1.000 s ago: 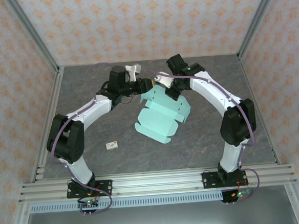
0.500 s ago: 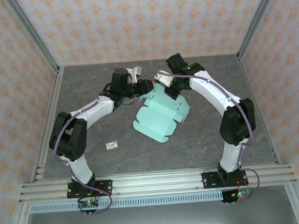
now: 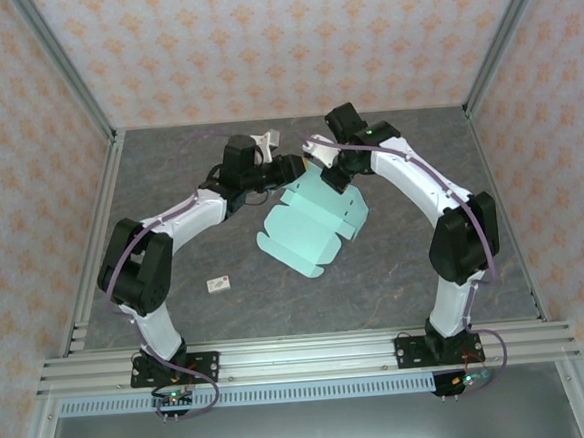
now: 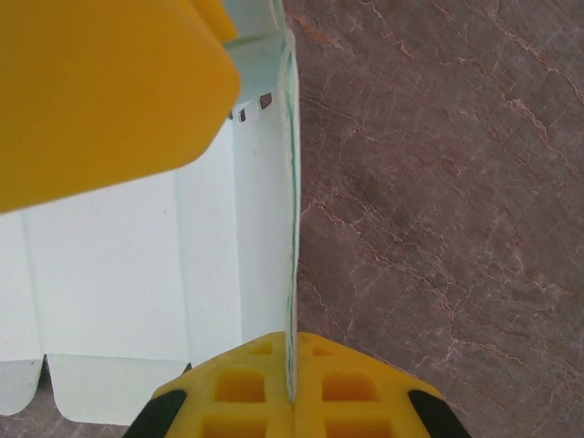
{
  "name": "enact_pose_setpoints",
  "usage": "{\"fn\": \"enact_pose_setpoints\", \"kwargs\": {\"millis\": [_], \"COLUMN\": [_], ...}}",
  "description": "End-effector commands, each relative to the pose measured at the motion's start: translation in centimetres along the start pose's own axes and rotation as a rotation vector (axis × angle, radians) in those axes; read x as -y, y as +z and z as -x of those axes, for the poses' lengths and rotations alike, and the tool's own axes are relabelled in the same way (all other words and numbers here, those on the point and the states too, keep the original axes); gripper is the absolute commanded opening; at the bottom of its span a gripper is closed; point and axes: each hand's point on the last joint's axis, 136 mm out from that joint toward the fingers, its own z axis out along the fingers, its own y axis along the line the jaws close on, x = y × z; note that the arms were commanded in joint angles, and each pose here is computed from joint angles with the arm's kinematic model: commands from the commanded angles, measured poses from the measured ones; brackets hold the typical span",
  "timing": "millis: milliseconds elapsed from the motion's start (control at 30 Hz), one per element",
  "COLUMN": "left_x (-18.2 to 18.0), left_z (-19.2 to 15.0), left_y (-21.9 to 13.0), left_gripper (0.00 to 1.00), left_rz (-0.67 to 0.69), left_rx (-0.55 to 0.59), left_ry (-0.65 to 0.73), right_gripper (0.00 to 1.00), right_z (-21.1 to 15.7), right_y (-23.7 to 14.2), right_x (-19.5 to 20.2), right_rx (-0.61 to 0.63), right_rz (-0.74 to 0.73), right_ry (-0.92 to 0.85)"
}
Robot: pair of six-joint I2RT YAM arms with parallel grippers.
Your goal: Fold the paper box
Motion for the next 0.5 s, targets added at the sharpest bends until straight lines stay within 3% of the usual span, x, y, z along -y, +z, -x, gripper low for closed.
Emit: {"fn": "enact_pose_setpoints", "kwargs": {"millis": [0, 467], "left_x": [0.46, 1.23], "left_z": [-0.53, -0.99], "left_y": [0.79, -0.07], "left_gripper": [0.34, 0.29], "left_rz": [-0.032, -0.069], "left_rx": [0.004, 0.025], "left_ry": [-0.024, -0.05], "right_gripper": [0.0, 0.0], "right_z": [1.24, 1.06], "right_y": [-0.63, -0.57], "right_x": [0.72, 1.36], "right_rx": [0.038, 0.026], "right_rz": [-0.023, -0.044], "right_ry": [0.02, 0.037]}}
